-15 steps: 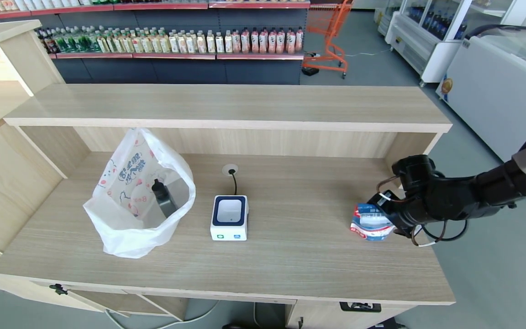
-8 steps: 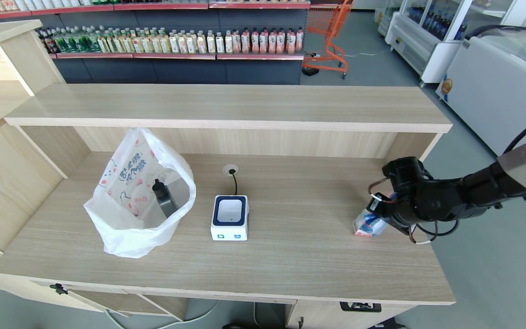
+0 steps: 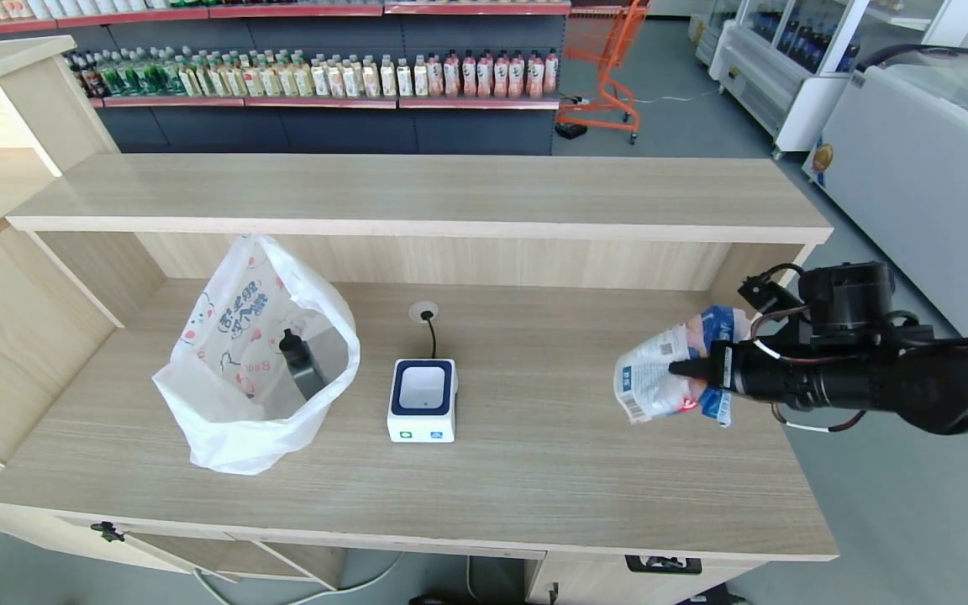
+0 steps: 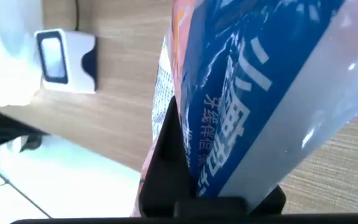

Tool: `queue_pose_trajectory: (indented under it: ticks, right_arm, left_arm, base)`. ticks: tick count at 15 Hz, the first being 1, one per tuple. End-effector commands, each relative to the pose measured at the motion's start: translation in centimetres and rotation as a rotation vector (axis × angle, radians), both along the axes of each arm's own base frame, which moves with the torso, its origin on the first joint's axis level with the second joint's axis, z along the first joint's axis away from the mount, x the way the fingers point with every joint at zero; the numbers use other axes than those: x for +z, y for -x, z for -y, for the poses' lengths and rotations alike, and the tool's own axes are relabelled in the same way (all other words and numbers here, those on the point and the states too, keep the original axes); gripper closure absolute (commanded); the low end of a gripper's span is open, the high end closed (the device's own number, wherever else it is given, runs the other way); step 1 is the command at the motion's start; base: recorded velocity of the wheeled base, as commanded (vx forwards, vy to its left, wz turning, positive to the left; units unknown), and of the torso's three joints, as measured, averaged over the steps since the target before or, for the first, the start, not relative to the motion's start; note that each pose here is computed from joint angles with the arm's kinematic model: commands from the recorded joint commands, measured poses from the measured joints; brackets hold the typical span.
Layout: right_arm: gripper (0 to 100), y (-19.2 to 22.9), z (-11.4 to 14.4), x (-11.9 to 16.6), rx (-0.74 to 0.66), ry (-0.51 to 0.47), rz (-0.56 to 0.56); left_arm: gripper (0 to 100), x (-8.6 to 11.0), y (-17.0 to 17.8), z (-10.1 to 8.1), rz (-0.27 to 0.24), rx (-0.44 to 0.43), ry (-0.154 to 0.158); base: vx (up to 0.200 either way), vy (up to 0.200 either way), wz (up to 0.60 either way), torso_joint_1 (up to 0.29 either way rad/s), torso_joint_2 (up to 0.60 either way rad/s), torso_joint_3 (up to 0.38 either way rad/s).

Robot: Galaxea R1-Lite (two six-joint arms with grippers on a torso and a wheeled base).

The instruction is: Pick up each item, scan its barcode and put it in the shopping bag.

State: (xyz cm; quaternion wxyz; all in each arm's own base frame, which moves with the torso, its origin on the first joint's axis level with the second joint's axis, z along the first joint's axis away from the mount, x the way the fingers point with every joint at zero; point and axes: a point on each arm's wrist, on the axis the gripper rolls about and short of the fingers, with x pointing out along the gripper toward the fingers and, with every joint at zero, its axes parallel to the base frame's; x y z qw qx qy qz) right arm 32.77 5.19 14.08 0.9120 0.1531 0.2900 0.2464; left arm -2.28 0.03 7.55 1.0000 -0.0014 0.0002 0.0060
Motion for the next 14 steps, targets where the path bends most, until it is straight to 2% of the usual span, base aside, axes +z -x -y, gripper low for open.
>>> queue_pose_trajectory:
  ticks: [1,5,7,9,14]
  right_arm:
    - [100,4.9,1.9,3.2,0.196,-0.026,0.163]
    - [100,7.6,1.3,5.8,0.433,-0.177,0.219]
    - [100,8.5,0.7,6.4,0.455,-0.210,0.201]
    - [100,9.8,0.0,7.5,0.489,-0.295,0.151]
    - [100,11.1,-0.9,8.0,0.511,-0.370,0.069]
  left_arm:
    - [0,0.0,0.0,0.0,0.000,0.000,0.000]
    - [0,0.0,0.0,0.0,0.000,0.000,0.000]
    - [0,0.0,0.0,0.0,0.000,0.000,0.000]
    - [0,0.0,0.0,0.0,0.000,0.000,0.000]
    - [0,0.0,0.0,0.0,0.000,0.000,0.000]
  base:
    - [0.000,0.000,0.00,0.000,0.00,0.000]
    - [0.000,0.000,0.00,0.000,0.00,0.000]
    - [0.000,0.000,0.00,0.000,0.00,0.000]
    - [0.000,0.000,0.00,0.000,0.00,0.000]
    - [0.000,0.000,0.00,0.000,0.00,0.000]
